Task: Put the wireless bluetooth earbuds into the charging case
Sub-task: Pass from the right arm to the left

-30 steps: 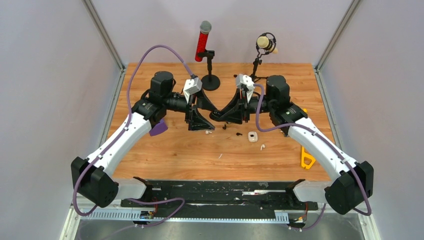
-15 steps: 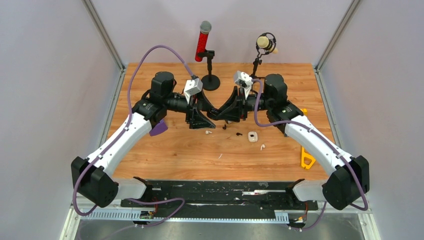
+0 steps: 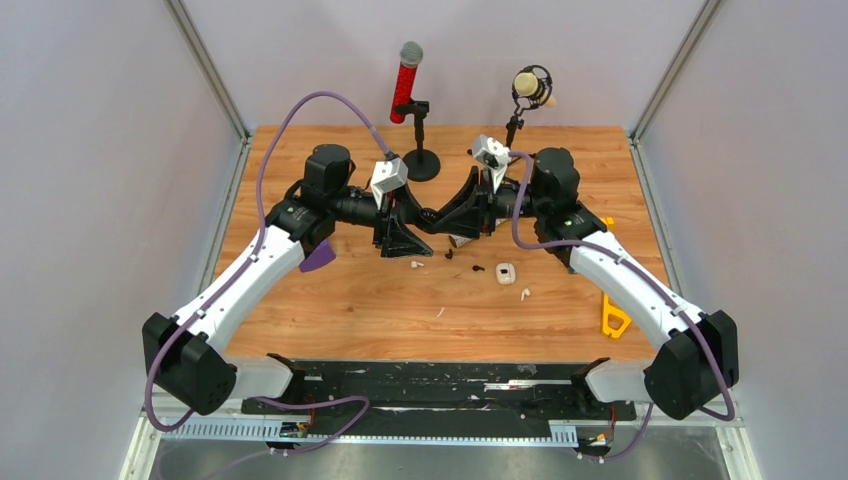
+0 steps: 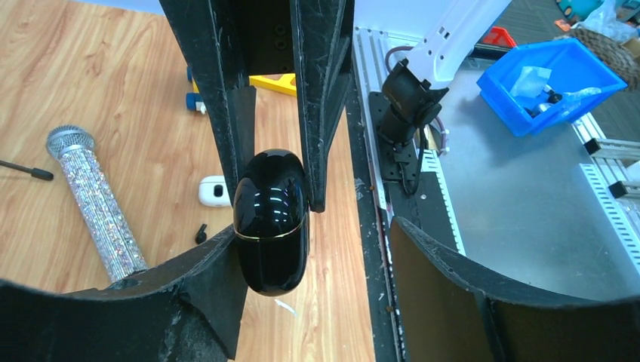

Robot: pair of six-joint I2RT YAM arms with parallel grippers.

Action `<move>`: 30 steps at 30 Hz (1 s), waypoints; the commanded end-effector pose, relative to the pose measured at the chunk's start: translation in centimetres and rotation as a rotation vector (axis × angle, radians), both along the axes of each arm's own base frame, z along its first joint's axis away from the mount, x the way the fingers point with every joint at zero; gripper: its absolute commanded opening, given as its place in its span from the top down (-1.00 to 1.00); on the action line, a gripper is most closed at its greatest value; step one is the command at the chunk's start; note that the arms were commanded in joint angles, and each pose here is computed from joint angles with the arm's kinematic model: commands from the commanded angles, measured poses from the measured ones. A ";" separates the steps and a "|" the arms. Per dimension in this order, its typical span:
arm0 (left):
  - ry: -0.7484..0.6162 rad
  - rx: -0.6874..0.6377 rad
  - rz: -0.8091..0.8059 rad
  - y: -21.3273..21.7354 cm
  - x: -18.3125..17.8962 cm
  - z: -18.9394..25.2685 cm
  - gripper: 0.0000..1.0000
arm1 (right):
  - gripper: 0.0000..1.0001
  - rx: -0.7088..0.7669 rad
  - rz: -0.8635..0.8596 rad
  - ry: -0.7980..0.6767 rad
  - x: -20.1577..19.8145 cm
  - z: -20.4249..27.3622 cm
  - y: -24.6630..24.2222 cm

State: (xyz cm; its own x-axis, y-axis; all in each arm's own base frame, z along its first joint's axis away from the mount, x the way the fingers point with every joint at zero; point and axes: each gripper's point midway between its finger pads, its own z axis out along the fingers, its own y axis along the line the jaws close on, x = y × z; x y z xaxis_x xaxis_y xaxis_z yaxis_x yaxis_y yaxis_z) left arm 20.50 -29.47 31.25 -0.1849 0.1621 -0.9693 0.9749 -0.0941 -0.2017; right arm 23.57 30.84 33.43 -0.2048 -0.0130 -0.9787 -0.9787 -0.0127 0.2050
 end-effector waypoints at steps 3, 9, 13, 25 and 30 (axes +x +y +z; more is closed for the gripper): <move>-0.010 -0.010 0.003 -0.3 0.4 0.3 -0.28 | 0.95 0.024 -0.005 -0.021 0.1 0.0 0.0; -0.007 -0.006 0.013 -0.4 0.8 0.2 -0.10 | 0.96 0.032 -0.018 -0.022 0.2 0.0 0.0; -0.007 -0.007 0.018 -0.5 0.9 0.3 -0.01 | 0.96 0.035 -0.008 -0.003 0.0 -0.1 0.0; 0.001 -0.012 0.016 -0.6 1.0 0.4 0.34 | 0.96 0.050 0.000 0.048 -0.5 -1.0 -0.1; -0.004 -0.012 0.015 -0.6 0.9 0.4 0.56 | 0.82 0.043 0.027 0.042 -1.0 -1.2 -0.1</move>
